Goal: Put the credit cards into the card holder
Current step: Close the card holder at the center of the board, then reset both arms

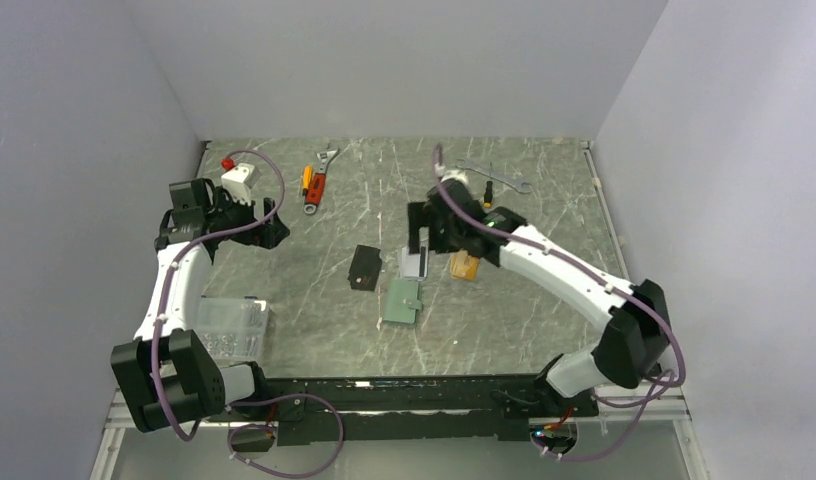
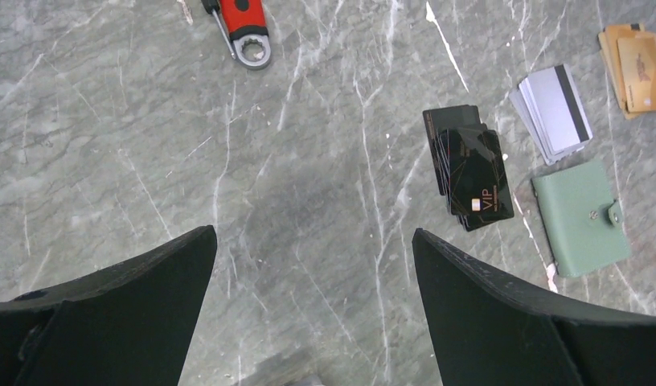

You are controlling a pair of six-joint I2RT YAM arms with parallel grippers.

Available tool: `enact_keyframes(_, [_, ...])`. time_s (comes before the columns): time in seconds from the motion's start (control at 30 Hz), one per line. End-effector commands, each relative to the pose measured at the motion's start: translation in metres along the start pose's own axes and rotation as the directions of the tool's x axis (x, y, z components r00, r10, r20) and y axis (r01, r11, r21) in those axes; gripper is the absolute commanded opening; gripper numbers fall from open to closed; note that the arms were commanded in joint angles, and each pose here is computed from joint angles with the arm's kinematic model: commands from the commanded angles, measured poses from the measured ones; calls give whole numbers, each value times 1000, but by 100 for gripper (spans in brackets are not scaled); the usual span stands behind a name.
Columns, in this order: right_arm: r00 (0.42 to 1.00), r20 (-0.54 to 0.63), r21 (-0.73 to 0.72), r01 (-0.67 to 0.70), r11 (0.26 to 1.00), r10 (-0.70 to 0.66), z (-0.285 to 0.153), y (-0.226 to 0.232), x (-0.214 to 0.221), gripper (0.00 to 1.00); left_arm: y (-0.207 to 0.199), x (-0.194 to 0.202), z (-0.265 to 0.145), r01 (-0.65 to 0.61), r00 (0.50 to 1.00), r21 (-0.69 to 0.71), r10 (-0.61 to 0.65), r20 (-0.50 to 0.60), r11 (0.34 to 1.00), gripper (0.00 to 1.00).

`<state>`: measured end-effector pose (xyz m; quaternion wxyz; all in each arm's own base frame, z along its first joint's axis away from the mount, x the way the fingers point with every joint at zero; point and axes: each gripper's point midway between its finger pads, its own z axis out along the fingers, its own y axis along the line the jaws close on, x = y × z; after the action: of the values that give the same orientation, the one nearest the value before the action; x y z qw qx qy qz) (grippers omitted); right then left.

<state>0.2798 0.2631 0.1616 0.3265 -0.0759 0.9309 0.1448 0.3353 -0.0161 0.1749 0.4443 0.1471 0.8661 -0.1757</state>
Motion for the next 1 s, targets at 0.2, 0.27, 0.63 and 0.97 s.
enact_keyframes(0.2, [916,401,367,-183,912,22,-25,-199,-62,100,32,-24,12,33,980,-157,-1,197,987,99])
enact_keyframes(0.27, [856,516,472,-248,846,-38,-34,-238,-60,100,34,-21,14,7,970,-178,37,239,984,99])
enact_keyframes(0.63, [698,714,530,-487,694,-55,-37,-325,-32,99,41,6,30,-62,895,-242,161,415,968,99])
enact_keyframes(0.97, [623,776,500,-506,703,-103,-35,-337,-1,95,29,26,39,-137,848,-287,263,461,948,99])
